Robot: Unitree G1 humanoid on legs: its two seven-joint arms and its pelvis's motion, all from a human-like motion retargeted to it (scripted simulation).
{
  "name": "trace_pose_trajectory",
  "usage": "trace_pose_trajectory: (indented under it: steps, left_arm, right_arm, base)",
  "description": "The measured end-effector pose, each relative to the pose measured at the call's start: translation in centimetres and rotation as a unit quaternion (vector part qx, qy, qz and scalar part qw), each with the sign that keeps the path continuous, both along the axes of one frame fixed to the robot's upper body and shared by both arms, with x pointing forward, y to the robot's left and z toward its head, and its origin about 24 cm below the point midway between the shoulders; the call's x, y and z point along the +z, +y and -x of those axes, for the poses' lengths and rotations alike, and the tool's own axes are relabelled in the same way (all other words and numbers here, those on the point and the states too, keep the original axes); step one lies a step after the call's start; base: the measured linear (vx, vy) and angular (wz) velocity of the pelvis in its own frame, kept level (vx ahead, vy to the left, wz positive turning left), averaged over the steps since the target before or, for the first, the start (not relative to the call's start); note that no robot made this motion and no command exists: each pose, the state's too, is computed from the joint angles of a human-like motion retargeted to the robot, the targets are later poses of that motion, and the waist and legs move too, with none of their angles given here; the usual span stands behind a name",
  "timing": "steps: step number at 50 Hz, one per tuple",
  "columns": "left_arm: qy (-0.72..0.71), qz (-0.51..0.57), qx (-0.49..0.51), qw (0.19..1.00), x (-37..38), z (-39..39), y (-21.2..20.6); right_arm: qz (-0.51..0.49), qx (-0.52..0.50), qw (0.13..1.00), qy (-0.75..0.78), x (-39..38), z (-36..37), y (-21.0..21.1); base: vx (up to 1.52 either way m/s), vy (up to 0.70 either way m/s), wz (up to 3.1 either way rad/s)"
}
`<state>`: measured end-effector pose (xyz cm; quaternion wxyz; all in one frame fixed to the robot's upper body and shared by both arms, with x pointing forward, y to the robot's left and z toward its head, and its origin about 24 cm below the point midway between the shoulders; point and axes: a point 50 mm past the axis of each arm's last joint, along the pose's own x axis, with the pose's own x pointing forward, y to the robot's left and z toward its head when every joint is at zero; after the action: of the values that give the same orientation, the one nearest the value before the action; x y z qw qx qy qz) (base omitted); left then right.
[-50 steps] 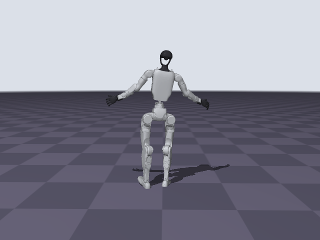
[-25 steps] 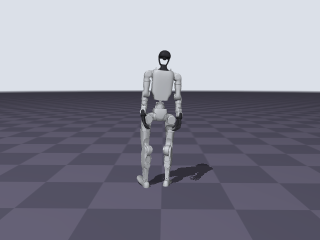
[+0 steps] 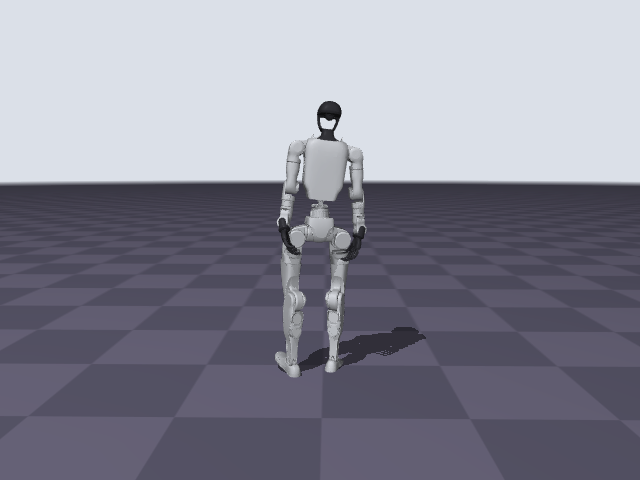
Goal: In place motions
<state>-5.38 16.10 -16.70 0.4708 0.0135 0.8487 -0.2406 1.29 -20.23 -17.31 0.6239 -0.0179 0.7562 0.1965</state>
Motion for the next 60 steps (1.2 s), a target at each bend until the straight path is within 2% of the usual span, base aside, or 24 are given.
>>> trace_pose_trajectory:
  steps: [5, 10, 20, 25, 30, 35, 40, 44, 48, 51, 54, 57, 60]
  left_arm:
    - [-0.012, -0.017, 0.031, 0.999, -0.1, -0.5, 0.1]
    - [0.000, 0.022, 0.029, 0.999, 0.1, -0.6, 0.9]
    - [0.012, 0.021, 0.063, 0.998, 0.2, -0.4, 0.6]
    - [0.021, 0.043, 0.084, 0.995, 0.3, -0.4, -0.3]
    - [0.011, 0.041, 0.050, 0.998, 0.2, -0.9, 0.0]
    - [-0.005, 0.044, 0.032, 0.999, 0.0, -1.2, 0.3]
    - [0.001, 0.016, 0.062, 0.998, 0.1, -0.1, 0.4]
    - [0.019, -0.004, 0.109, 0.994, 0.4, 1.5, 0.5]
    - [0.041, -0.031, 0.174, 0.983, 0.8, 2.6, 0.6]
    - [0.059, -0.028, 0.226, 0.972, 1.1, 2.6, 0.5]
    - [0.037, -0.013, 0.275, 0.961, 0.9, -0.6, 1.6]
    - [-0.048, 0.000, 0.300, 0.953, 0.8, -7.1, 2.9]
    - [-0.169, 0.035, 0.284, 0.943, 2.4, -16.2, 4.8]
  right_arm:
    - [-0.048, 0.029, 0.998, -0.011, -0.2, 0.6, 1.5]
    - [-0.086, 0.043, 0.994, -0.054, 0.2, -1.6, 1.2]
    - [0.000, -0.044, 0.978, -0.203, 1.9, -9.7, -2.0]
    - [0.018, -0.099, 0.969, -0.226, 2.0, -10.6, -2.1]
    - [0.017, -0.107, 0.982, -0.153, 0.8, -7.1, -1.4]
    - [0.000, -0.041, 0.999, -0.017, 0.1, -0.2, -0.7]
    - [0.092, 0.044, 0.991, 0.088, 0.6, 7.3, -1.3]
    - [0.096, 0.012, 0.983, 0.155, 1.7, 11.7, -0.9]
    - [0.067, -0.087, 0.974, 0.200, 2.4, 13.3, -0.6]
    - [0.081, -0.138, 0.971, 0.180, 2.1, 12.0, -0.7]
    - [0.072, -0.167, 0.975, 0.127, 1.2, 7.5, -0.9]
    - [0.030, -0.176, 0.983, 0.040, 0.6, 0.2, -0.4]
    - [-0.027, -0.164, 0.982, -0.092, 1.6, -9.6, 0.6]
  base:
    - [0.02, -0.01, -0.23]
    - [0.01, 0.00, 0.02]
    - [0.00, 0.00, 0.00]
    - [0.00, 0.00, 0.00]
    - [0.00, 0.00, 0.00]
    - [0.00, 0.00, 0.00]
    - [0.00, 0.00, 0.07]
    - [-0.02, 0.01, -0.48]
    - [-0.07, 0.02, -0.03]
    - [-0.08, -0.01, 0.28]
    - [-0.12, -0.01, -0.14]
    - [-0.11, 0.01, -0.13]
    - [-0.11, 0.02, -0.06]
